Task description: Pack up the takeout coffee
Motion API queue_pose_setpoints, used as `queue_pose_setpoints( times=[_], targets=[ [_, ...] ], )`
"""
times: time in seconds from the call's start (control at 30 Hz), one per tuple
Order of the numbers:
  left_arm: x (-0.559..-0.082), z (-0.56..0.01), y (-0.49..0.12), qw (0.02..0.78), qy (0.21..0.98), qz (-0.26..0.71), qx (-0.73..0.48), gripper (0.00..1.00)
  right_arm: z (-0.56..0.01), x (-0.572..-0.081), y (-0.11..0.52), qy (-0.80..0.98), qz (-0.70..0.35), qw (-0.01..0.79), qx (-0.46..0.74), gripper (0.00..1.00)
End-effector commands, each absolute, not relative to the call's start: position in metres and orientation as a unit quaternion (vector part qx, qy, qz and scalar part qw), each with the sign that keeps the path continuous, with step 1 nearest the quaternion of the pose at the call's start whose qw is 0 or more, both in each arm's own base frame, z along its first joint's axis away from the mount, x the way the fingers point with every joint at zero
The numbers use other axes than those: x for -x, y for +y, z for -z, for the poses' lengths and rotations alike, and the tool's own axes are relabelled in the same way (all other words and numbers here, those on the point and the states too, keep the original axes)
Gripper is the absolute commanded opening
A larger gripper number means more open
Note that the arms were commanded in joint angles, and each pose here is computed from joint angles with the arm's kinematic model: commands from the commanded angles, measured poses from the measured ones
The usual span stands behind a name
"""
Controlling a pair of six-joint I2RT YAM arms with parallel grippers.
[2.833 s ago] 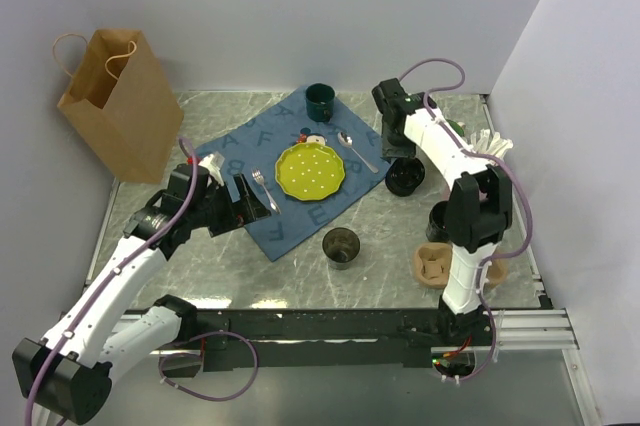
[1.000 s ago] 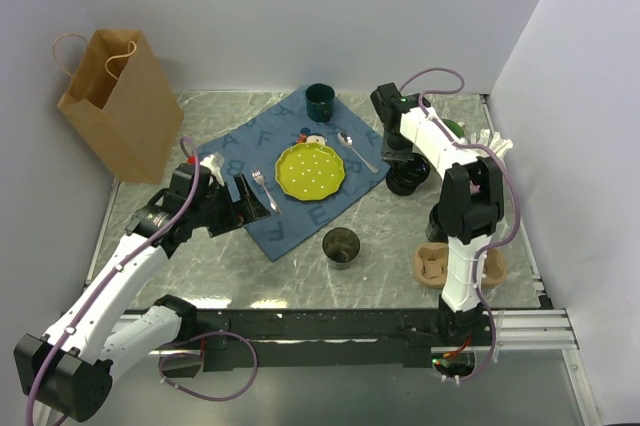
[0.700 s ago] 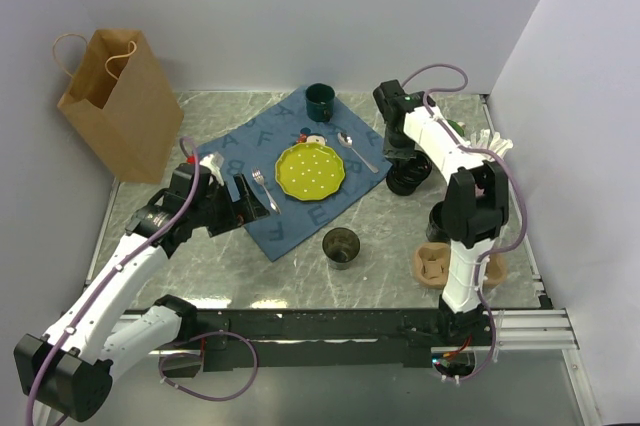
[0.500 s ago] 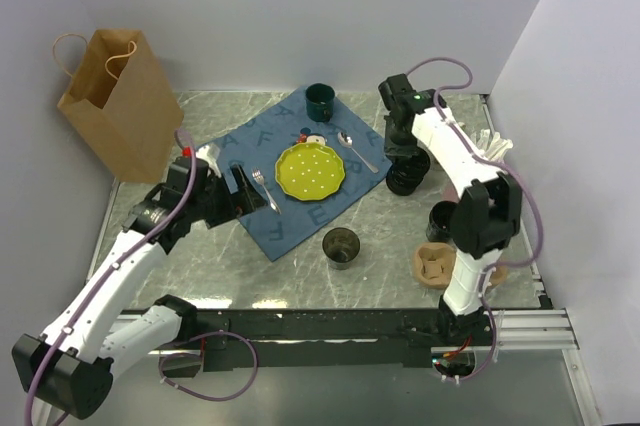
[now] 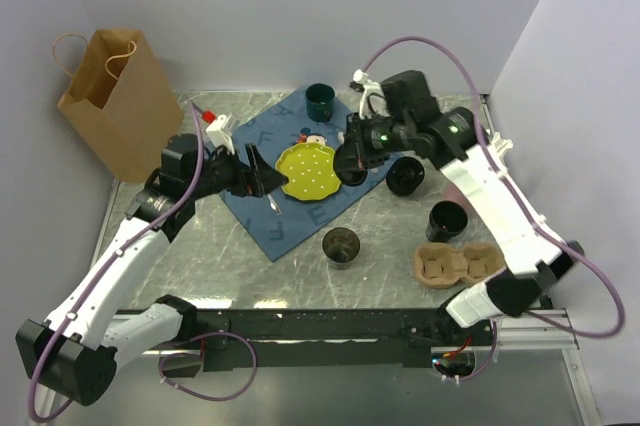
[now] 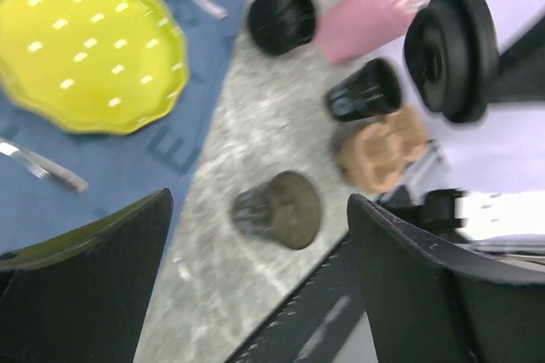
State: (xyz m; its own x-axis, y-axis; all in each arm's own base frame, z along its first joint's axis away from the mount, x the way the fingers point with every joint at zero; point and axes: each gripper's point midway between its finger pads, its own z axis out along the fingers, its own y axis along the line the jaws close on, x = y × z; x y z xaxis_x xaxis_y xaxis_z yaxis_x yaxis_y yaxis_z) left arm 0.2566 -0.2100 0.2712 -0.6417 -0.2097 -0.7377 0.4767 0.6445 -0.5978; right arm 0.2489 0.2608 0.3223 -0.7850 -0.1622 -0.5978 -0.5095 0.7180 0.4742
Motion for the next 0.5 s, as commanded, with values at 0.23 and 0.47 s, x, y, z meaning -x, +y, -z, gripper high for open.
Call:
queue_pose_setpoints(
  times=[0.23, 0.47],
  targets=[
    [-0.226, -0.391, -0.237, 0.389, 0.681, 0.619, -0.047, 0.84, -0.415, -0.176, 0.287, 0.722, -0.554, 0.307, 0.279, 0.12],
    [-0.213, -0.407, -0.242, 0.379, 0.66, 0.645, -0.074, 0.8, -0.426, -0.179, 0.29, 0.709, -0.565, 0.321, 0.275, 0.12]
  ],
)
